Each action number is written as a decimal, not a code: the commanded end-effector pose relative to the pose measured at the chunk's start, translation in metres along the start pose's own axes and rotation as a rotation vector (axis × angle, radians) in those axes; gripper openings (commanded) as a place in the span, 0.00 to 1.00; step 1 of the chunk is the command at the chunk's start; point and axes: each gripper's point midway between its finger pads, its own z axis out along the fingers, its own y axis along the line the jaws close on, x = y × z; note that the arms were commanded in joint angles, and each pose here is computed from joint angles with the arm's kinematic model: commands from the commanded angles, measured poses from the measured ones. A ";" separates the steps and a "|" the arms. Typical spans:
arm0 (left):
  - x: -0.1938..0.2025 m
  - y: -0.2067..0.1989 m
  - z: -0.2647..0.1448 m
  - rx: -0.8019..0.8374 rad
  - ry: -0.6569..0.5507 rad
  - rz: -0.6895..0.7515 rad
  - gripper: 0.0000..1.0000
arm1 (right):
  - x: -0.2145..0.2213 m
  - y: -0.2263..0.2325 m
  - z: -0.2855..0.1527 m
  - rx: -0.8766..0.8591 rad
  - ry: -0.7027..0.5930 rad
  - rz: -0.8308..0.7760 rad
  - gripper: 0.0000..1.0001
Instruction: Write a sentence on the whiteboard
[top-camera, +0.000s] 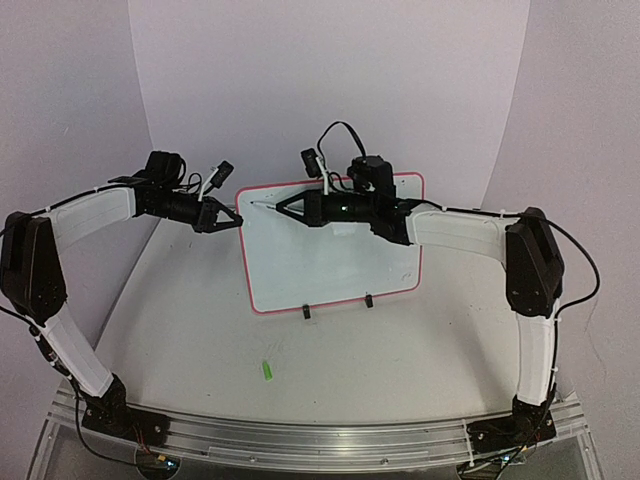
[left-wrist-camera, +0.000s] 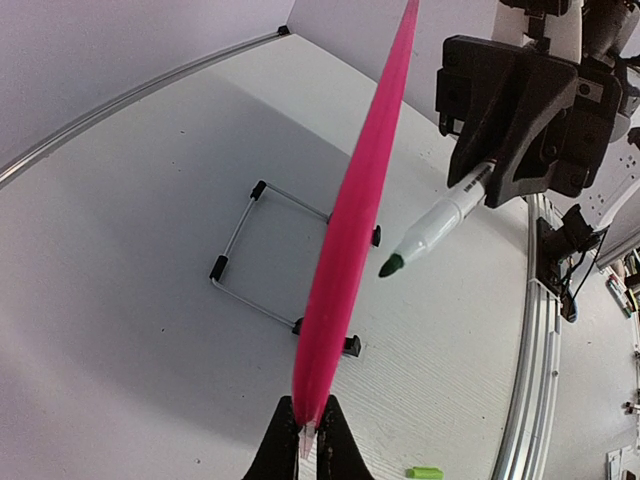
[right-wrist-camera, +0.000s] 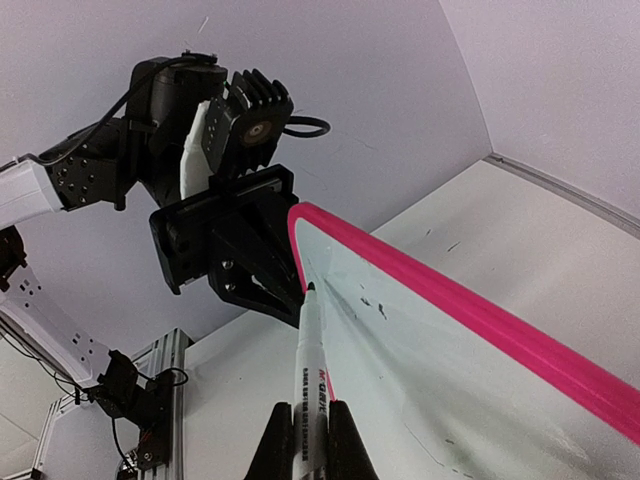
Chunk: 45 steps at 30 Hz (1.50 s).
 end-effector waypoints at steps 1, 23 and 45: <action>0.008 0.004 0.004 -0.002 0.029 -0.026 0.00 | -0.028 0.008 0.000 -0.042 -0.073 -0.047 0.00; 0.004 0.000 0.002 0.006 0.020 -0.019 0.00 | 0.009 -0.030 0.003 0.022 -0.009 0.041 0.00; 0.003 0.000 0.000 -0.002 0.015 -0.015 0.00 | 0.046 -0.048 -0.004 0.088 0.043 0.081 0.00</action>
